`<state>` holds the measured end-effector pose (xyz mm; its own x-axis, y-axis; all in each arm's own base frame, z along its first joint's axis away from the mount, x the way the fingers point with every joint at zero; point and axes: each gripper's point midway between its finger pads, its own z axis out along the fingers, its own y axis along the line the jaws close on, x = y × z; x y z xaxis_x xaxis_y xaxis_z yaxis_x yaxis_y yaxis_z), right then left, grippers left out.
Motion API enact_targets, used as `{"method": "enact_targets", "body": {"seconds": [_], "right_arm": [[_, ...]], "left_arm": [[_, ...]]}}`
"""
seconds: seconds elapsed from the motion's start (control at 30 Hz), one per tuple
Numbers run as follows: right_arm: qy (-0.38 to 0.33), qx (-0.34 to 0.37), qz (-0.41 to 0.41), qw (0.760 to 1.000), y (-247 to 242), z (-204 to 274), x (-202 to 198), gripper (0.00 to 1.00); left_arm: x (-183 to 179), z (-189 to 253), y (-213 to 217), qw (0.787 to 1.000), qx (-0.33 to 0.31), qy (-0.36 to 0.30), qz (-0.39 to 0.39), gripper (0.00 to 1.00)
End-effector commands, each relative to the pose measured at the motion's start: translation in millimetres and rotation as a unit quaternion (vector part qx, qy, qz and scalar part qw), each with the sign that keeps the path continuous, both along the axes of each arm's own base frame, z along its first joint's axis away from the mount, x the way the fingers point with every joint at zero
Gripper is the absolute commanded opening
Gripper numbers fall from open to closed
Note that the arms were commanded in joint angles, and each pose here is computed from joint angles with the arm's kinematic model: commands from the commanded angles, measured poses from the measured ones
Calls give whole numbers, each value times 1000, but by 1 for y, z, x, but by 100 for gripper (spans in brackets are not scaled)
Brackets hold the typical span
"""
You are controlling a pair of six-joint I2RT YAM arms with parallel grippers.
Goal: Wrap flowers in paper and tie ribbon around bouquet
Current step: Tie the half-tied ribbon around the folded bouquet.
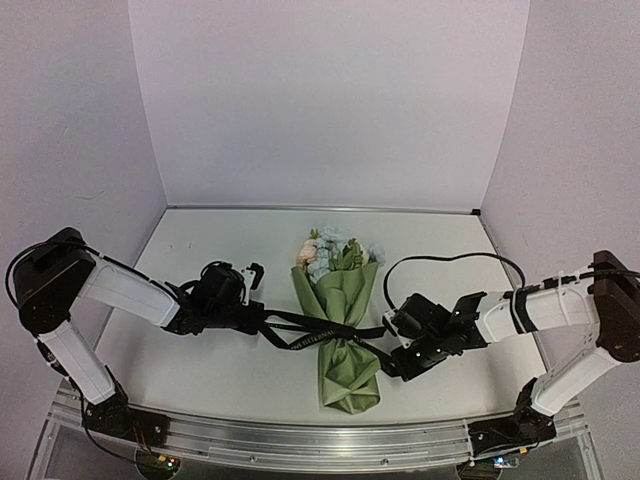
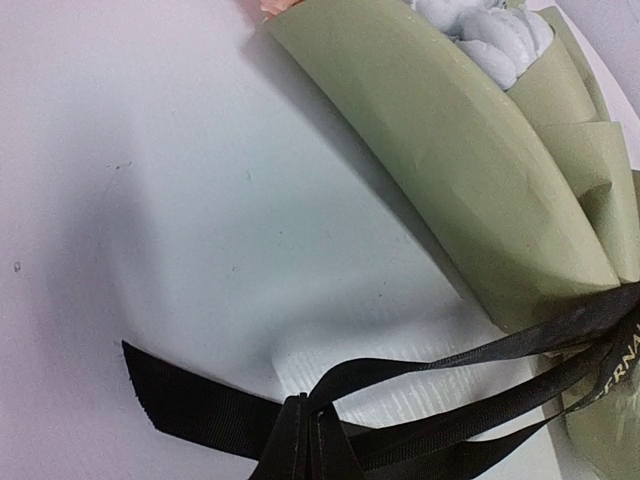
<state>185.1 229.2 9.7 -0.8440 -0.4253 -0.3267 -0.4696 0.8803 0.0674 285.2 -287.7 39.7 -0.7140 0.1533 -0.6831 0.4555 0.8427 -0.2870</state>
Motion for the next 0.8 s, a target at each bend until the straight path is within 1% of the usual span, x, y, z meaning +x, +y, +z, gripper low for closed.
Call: {"method": "enact_targets", "body": {"seconds": [0.0,0.13,0.3,0.4,0.5,0.6,0.67,0.77], "right_arm": [[-38,-22,-55,998,-7,5,13,0],[-70,-47,-97,992,-30,4,19,0],[-72,-51,-149,985,-43,-2,17,0],[-87,-56,-180,978,-54,-2,19,0],[-104,-63,-194,973,-62,-1,21,0],[-105,-54,-195,974,-59,2,22,0],[-93,-40,-192,976,-51,1,21,0],[-77,-23,-175,981,-32,1,18,0]], "left_arm": [[7,9,11,1000,9,-10,14,0],[11,7,21,999,14,-4,28,0],[14,7,27,999,11,-4,35,0],[15,5,29,999,12,-1,39,0],[16,4,31,999,11,1,40,0],[17,3,33,999,11,2,43,0],[18,3,34,999,9,3,43,0],[18,8,26,1000,-3,-2,23,0]]}}
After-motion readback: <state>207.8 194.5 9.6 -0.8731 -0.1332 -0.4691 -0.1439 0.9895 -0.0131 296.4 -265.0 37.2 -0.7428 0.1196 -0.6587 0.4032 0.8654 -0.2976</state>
